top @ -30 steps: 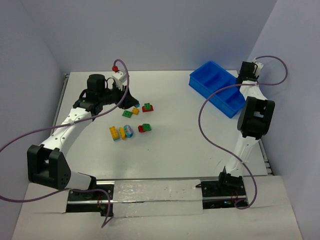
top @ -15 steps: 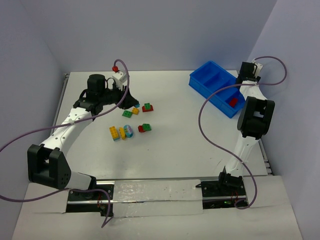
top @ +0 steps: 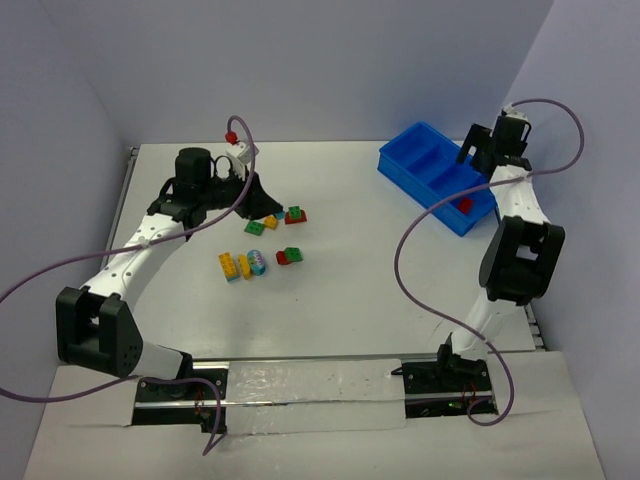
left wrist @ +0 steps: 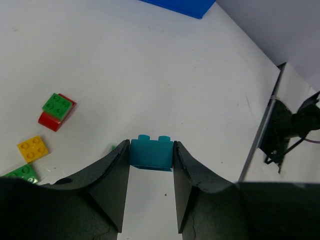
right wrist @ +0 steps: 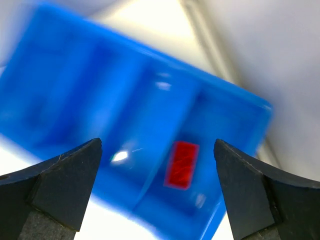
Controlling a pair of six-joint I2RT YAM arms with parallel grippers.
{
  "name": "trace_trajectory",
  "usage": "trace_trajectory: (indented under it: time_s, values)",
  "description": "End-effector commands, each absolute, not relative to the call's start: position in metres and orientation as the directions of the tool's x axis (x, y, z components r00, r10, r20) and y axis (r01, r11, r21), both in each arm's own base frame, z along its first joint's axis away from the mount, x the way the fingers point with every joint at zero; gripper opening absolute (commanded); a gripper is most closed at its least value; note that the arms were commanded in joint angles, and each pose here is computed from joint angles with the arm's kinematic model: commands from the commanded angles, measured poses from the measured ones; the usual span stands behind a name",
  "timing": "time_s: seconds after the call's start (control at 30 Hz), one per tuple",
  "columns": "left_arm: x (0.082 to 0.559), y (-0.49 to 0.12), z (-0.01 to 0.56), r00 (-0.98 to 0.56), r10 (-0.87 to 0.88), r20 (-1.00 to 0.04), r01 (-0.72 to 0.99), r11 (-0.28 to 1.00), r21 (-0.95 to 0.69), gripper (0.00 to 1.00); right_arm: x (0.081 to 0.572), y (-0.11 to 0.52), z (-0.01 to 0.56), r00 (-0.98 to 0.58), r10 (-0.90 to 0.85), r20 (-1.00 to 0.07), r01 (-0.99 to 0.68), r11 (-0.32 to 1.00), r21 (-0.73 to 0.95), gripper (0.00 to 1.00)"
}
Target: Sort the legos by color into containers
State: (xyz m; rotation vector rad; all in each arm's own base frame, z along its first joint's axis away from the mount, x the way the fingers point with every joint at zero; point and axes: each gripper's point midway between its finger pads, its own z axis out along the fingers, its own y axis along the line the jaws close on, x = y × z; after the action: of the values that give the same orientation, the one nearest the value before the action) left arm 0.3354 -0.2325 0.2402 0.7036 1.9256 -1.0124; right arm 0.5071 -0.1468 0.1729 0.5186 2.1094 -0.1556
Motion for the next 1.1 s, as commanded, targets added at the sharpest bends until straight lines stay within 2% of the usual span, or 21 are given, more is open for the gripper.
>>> trace_trajectory:
  time_s: [0.0,0.07,0.1,0.23,0.3,0.53,0.87,1.07]
  values:
    - [0.325,-0.250,0.282,-0.531,0.000,-0.847,0.784,0.380,-0.491,0.00,0.491,-0.055,0.260,-0.416,0.200,-0.887,-0.038,0.971,0.236,1.00]
    - [0.319,-0.254,0.284,-0.582,-0.022,-0.813,0.758,0.346,-0.553,0.00,0.482,-0.036,0.269,-0.415,0.167,-0.895,-0.124,0.964,0.237,1.00]
    - [0.320,-0.257,0.291,-0.585,-0.044,-0.810,0.759,0.322,-0.566,0.00,0.471,-0.001,0.271,-0.444,0.141,-0.885,-0.252,0.928,0.274,1.00]
    - [0.318,-0.265,0.298,-0.736,-0.133,-0.664,0.623,0.252,-0.741,0.00,0.430,0.092,0.282,-0.422,0.006,-0.907,-0.505,0.829,0.240,1.00]
    - [0.326,-0.266,0.297,-0.783,-0.185,-0.594,0.541,0.269,-0.797,0.00,0.409,0.138,0.286,-0.393,-0.049,-0.918,-0.603,0.768,0.217,1.00]
    - [0.340,-0.261,0.275,-0.879,-0.300,-0.371,0.256,0.358,-0.898,0.00,0.368,0.231,0.307,-0.378,-0.109,-0.919,-0.738,0.635,0.228,1.00]
    - [0.342,-0.261,0.268,-0.891,-0.328,-0.313,0.187,0.363,-0.913,0.00,0.320,0.311,0.296,-0.369,-0.234,-0.899,-0.847,0.484,0.221,0.99]
    - [0.336,-0.264,0.273,-0.902,-0.317,-0.294,0.187,0.326,-0.927,0.00,0.319,0.332,0.290,-0.357,-0.263,-0.896,-0.859,0.468,0.205,0.89]
